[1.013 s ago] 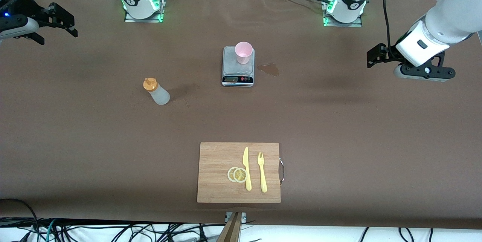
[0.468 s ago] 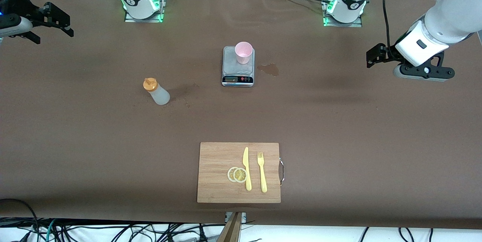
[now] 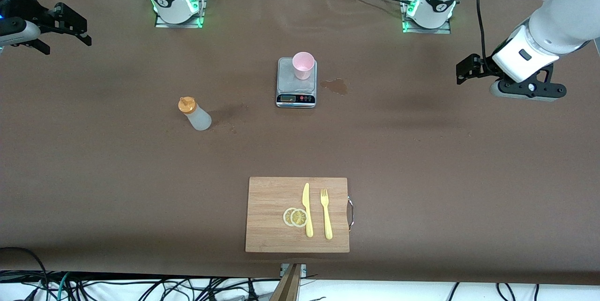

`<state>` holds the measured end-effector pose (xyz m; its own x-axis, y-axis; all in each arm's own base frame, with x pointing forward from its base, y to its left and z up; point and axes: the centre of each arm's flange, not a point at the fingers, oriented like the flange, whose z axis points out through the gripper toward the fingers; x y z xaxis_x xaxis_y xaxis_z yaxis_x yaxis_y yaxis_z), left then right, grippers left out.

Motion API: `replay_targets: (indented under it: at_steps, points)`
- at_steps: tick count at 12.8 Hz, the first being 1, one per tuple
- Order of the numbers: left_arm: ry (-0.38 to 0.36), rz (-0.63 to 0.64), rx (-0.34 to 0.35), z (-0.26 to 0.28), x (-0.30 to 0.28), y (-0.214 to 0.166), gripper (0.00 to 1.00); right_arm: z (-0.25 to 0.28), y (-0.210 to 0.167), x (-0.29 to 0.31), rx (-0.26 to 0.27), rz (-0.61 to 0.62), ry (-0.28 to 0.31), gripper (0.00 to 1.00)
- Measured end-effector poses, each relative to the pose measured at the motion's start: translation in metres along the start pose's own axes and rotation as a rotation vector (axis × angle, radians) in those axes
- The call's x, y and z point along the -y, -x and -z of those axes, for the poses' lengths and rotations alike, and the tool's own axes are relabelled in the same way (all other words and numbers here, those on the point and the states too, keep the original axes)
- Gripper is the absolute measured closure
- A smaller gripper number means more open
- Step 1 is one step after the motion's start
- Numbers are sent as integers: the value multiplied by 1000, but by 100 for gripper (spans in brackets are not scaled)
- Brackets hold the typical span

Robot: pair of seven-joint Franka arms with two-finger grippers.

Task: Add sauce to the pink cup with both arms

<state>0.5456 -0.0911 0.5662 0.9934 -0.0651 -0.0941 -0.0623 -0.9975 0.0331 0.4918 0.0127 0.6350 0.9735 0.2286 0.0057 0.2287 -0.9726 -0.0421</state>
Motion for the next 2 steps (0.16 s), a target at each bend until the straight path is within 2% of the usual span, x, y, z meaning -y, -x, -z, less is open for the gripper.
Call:
replay_targets:
  at_steps: [2]
  points:
    - [0,0,0,0,0,0,0,2,0,0,-4,0,1,0]
